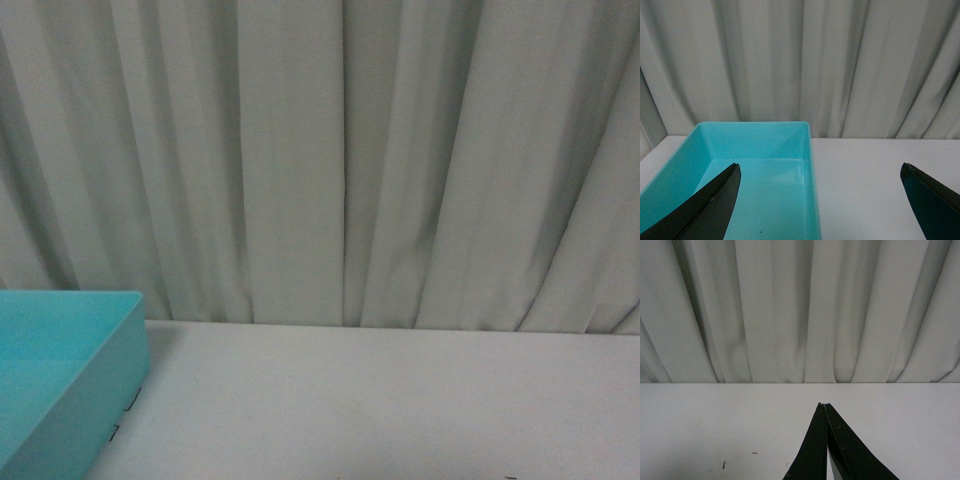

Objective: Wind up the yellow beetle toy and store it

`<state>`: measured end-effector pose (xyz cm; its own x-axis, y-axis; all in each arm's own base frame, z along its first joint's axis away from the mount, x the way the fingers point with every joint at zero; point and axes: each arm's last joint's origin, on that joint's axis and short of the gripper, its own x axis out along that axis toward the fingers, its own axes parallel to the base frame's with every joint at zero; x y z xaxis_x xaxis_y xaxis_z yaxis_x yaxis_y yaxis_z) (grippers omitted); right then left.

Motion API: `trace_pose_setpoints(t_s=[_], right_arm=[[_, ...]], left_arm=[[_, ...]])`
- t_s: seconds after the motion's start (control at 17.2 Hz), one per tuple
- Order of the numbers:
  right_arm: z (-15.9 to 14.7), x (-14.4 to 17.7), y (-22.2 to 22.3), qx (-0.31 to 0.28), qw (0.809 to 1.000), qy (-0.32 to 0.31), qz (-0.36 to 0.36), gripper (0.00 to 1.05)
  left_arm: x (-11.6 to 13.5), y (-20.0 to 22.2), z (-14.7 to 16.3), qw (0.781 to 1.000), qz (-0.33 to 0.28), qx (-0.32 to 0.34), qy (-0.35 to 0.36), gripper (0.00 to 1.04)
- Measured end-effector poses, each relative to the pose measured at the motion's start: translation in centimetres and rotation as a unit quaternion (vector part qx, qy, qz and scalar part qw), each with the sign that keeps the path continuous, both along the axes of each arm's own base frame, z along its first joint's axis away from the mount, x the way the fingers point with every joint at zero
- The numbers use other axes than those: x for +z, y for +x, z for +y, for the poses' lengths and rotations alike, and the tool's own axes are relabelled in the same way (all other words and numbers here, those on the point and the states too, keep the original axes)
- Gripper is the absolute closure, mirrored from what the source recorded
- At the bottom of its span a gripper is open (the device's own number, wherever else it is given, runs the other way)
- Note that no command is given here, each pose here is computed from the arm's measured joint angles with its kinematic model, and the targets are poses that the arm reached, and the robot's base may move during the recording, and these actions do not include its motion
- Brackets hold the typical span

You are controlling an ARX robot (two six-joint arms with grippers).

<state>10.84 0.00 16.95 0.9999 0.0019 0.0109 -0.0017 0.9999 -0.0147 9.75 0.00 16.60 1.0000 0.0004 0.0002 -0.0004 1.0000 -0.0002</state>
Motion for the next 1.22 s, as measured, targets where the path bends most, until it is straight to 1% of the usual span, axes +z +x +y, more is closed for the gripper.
trace_pose_setpoints(t_s=[0.06,0.12,0.17,0.23,0.41,0.46,0.58,0.75,0.81,0.87,0.93,0.99,1.04,1.1,1.16,1.22], right_arm=[[0.0,-0.1,-0.2,0.000,1.000,0.000,0.006,1.03],[0.0,-0.6,-0.9,-0.001,1.000,0.000,0.026,1.03],[0.0,-0.1,-1.1,0.000,1.000,0.000,-0.006,1.03],[0.0,-0.3,-1.1,-0.001,1.000,0.000,0.006,1.03],[0.0,-0.3,-1.1,-0.001,1.000,0.000,0.003,1.03],[0.0,-0.3,-1.1,-0.001,1.000,0.000,0.003,0.97],[0.0,-0.3,-1.1,-0.001,1.000,0.000,0.003,0.76],[0.0,-0.3,-1.1,-0.001,1.000,0.000,0.003,0.40],[0.0,-0.3,-1.1,-0.001,1.000,0.000,0.003,0.27],[0.0,-0.3,-1.1,-0.001,1.000,0.000,0.003,0.17],[0.0,-0.3,-1.1,-0.001,1.000,0.000,0.003,0.06],[0.0,-0.3,-1.1,-0.001,1.000,0.000,0.004,0.06],[0.0,-0.3,-1.1,-0.001,1.000,0.000,0.003,0.07],[0.0,-0.3,-1.1,-0.001,1.000,0.000,0.004,0.07],[0.0,-0.3,-1.1,-0.001,1.000,0.000,0.003,0.07],[0.0,-0.3,-1.1,-0.001,1.000,0.000,0.004,0.07]], left_arm=[[0.0,0.0,0.0,1.000,0.000,0.000,0.000,0.07],[0.0,0.0,0.0,1.000,0.000,0.000,0.000,0.07],[0.0,0.0,0.0,1.000,0.000,0.000,0.000,0.07],[0.0,0.0,0.0,1.000,0.000,0.000,0.000,0.07],[0.0,0.0,0.0,1.000,0.000,0.000,0.000,0.07],[0.0,0.0,0.0,1.000,0.000,0.000,0.000,0.07],[0.0,0.0,0.0,1.000,0.000,0.000,0.000,0.07],[0.0,0.0,0.0,1.000,0.001,0.000,0.000,0.07],[0.0,-0.1,0.2,0.993,0.115,-0.020,-0.033,0.07],[1.2,0.4,0.7,0.978,0.195,-0.019,-0.067,0.07],[3.3,1.5,0.8,0.981,0.181,-0.020,-0.060,0.07],[5.6,2.9,0.6,0.988,0.144,-0.038,-0.035,0.07],[7.3,4.8,0.4,0.990,0.125,-0.059,-0.003,0.07],[7.4,7.1,0.1,0.985,0.143,-0.086,0.033,0.07],[6.5,9.1,-0.3,0.972,0.185,-0.130,0.059,0.07],[5.5,10.8,-0.4,0.957,0.224,-0.155,0.096,0.07]])
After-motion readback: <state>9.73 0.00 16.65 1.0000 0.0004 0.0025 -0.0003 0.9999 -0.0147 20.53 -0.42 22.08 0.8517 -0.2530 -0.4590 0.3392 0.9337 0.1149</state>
